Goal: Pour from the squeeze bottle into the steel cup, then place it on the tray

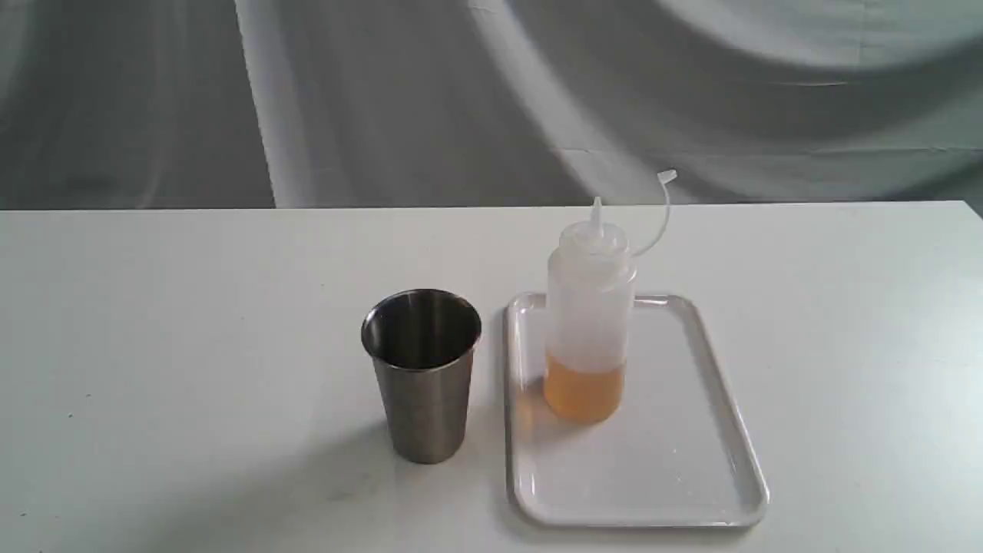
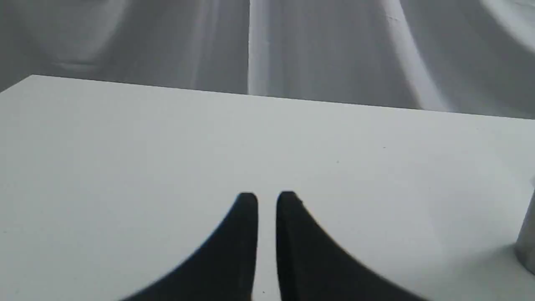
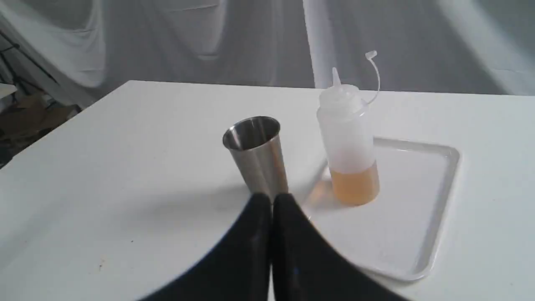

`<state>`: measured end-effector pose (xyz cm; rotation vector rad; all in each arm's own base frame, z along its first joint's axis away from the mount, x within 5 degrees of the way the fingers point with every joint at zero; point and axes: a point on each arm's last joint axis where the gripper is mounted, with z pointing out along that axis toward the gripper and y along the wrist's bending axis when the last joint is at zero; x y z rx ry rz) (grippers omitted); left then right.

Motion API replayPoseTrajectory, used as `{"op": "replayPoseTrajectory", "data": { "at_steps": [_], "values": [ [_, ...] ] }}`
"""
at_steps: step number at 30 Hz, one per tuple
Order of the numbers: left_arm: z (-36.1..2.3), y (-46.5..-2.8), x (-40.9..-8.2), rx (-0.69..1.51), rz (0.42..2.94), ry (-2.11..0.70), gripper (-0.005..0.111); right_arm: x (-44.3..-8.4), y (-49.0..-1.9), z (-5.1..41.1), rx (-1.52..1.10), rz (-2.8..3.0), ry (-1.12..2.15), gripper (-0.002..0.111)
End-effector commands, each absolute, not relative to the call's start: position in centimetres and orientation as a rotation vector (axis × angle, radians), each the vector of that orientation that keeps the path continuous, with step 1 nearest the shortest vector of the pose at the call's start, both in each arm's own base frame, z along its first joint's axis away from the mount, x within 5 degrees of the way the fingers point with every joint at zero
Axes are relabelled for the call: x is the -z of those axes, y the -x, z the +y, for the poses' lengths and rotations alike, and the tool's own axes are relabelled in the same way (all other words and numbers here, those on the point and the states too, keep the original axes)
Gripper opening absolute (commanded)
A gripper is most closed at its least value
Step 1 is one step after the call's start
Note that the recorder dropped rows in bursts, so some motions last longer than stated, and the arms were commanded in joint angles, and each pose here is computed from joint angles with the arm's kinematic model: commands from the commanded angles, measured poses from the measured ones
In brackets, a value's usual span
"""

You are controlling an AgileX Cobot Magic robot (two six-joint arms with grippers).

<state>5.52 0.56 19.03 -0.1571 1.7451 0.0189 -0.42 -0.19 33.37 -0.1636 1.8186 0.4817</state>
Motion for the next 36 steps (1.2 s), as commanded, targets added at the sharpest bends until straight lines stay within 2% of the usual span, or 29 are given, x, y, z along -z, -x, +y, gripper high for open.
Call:
{"op": "replayPoseTrajectory", "data": {
  "at_steps": [1,7,11,14,24,36],
  "values": [
    [0.5,-5.6,-18.8,-0.010,1.753,0.159,0.008,-33.4,0.5,-0.2,-0.480,1.801,0.170,0.000],
    [0.5,-5.6,-18.8,-0.010,1.753,0.159,0.008,-34.2,0.2,-0.6,-0.401,1.702,0.178,0.000],
    [0.5,-5.6,-18.8,-0.010,1.753,0.159,0.008,-35.7,-0.3,-0.5,-0.264,1.444,0.300,0.000],
    [0.5,-5.6,-18.8,-0.010,1.753,0.159,0.008,-35.2,-1.3,0.2,-0.133,1.279,0.387,0.000],
    [0.5,-5.6,-18.8,-0.010,1.753,0.159,0.008,-27.1,-5.2,0.1,-0.133,1.261,-0.052,0.000],
    [0.5,-5.6,-18.8,-0.010,1.753,0.159,0.008,-22.1,-6.2,0.2,0.078,1.419,0.111,0.000]
  ]
}}
